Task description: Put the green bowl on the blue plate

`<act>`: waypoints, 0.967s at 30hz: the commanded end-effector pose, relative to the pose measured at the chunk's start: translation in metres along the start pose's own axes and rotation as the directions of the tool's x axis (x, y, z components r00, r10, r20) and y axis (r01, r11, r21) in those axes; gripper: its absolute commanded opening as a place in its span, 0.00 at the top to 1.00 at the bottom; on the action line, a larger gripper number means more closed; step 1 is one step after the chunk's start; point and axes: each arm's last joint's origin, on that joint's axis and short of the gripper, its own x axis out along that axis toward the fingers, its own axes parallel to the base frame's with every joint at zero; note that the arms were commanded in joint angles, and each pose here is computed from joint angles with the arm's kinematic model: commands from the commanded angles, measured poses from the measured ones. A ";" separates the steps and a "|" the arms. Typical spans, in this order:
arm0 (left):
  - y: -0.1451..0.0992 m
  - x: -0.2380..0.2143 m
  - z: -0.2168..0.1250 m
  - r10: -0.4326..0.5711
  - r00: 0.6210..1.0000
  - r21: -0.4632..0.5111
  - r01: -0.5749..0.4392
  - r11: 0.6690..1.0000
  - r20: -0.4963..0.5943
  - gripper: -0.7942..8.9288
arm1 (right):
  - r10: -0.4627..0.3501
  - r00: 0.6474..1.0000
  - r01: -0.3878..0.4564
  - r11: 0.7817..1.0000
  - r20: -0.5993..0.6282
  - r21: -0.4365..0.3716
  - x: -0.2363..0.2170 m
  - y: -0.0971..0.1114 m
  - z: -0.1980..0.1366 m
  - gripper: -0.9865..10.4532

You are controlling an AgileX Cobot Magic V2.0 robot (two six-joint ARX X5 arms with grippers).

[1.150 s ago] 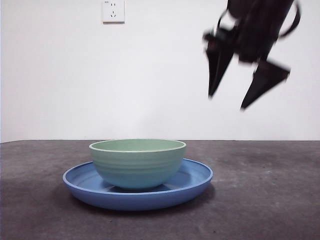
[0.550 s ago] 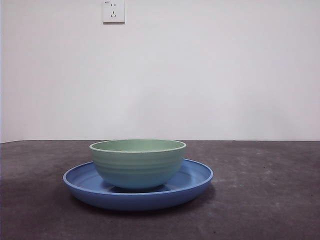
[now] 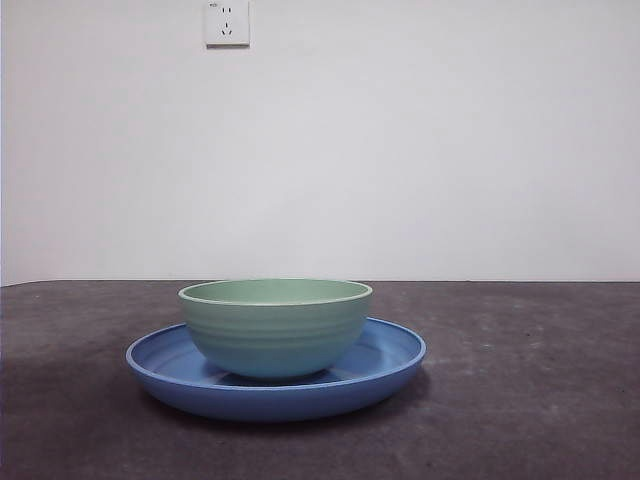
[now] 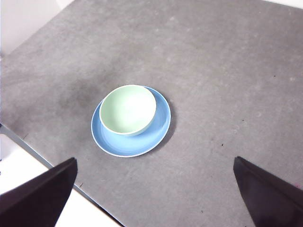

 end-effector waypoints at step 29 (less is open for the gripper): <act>0.012 -0.007 0.000 0.163 0.986 -0.110 -0.158 0.981 0.036 0.88 | -0.005 0.999 0.006 1.000 -0.054 0.014 -0.003 0.000 -0.004 0.90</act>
